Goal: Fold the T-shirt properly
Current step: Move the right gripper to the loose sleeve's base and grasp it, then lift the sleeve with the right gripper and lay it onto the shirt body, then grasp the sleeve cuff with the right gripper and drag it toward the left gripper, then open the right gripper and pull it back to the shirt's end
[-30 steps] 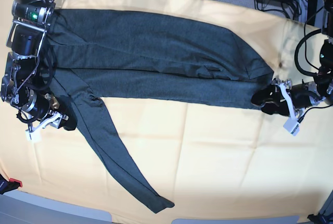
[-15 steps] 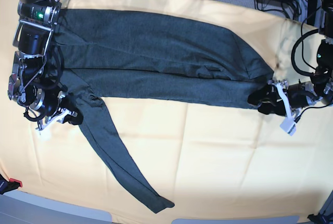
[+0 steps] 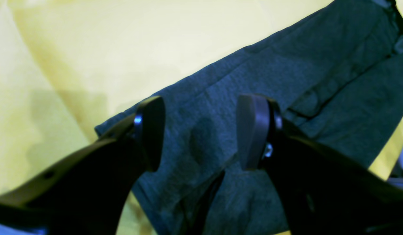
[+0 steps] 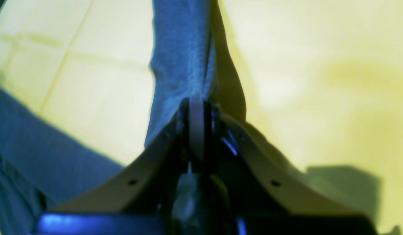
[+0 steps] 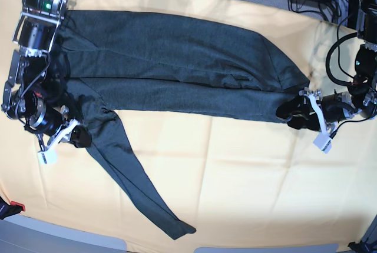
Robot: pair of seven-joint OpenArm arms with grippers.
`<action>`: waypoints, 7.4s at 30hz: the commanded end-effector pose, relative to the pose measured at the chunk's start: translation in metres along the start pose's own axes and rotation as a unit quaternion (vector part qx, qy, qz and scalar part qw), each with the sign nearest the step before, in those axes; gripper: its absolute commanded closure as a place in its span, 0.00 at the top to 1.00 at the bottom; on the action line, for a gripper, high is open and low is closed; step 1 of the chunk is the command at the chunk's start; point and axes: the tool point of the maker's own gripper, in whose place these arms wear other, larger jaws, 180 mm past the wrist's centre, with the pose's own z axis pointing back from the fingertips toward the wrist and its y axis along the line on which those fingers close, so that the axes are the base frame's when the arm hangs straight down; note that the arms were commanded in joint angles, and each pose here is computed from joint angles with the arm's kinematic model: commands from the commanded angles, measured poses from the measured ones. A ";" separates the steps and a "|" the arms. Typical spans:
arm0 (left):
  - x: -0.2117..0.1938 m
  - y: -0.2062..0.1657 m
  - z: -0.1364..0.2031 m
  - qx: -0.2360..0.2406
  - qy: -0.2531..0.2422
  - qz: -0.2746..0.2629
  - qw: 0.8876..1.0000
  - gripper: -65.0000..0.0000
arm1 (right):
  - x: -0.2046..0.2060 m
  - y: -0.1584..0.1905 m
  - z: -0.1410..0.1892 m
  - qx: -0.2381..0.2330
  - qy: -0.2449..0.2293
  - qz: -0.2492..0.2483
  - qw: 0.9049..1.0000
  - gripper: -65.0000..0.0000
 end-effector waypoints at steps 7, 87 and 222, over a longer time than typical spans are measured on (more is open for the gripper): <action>0.021 0.001 0.010 0.002 -0.030 -0.013 0.999 0.55 | 0.011 0.047 0.037 0.022 -0.038 0.081 0.996 0.00; 0.021 0.001 0.009 0.002 -0.029 -0.013 0.999 0.55 | 0.037 0.071 0.055 0.022 -0.077 0.090 0.993 0.59; 0.016 0.008 0.009 0.019 -0.016 -0.027 0.999 0.55 | 0.102 0.255 0.005 0.327 -0.057 0.210 0.920 0.64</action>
